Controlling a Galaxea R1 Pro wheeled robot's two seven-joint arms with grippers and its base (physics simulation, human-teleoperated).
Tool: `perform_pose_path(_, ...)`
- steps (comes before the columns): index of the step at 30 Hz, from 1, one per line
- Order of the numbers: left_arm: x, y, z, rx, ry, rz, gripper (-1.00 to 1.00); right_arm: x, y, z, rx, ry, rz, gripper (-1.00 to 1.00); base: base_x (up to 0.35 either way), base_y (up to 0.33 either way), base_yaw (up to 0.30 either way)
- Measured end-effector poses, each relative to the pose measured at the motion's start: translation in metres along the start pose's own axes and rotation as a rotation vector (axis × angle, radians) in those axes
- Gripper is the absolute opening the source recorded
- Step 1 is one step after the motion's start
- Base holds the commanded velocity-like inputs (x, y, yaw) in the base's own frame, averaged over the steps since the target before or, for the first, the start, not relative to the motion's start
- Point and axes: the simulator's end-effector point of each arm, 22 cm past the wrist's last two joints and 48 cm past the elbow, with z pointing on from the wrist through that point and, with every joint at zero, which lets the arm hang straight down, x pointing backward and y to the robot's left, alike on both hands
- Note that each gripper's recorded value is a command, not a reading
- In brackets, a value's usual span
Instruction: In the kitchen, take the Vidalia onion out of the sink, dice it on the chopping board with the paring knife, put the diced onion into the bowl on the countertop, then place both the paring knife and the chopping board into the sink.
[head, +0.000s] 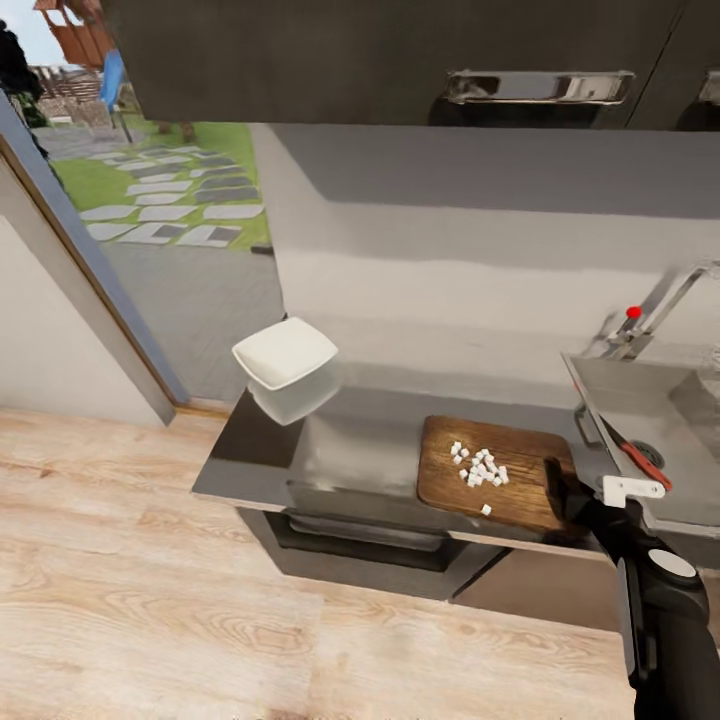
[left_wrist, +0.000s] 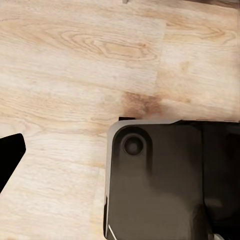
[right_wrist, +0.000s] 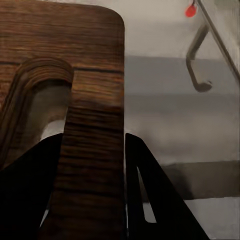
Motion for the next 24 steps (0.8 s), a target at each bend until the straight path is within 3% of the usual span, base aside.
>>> perform_pose_path(9, -0.005, 0.0, 0.001, 0.0, -0.017, -0.001, 1.0, -0.006, -0.001, -0.005, 0.001, -0.001, 0.01, -1.0, -0.062, 0.027, -0.065)
perform_pose_path(13, -0.007, 0.0, 0.001, 0.0, -0.024, -0.001, 1.0, -0.003, -0.003, -0.007, 0.001, 0.024, 0.023, -1.0, 0.104, 0.237, -0.064)
perform_pose_path(24, -0.015, -0.001, 0.003, 0.002, -0.046, -0.002, 1.0, -0.011, -0.004, -0.011, 0.003, 0.012, 0.026, -1.0, 0.137, 0.285, -0.06)
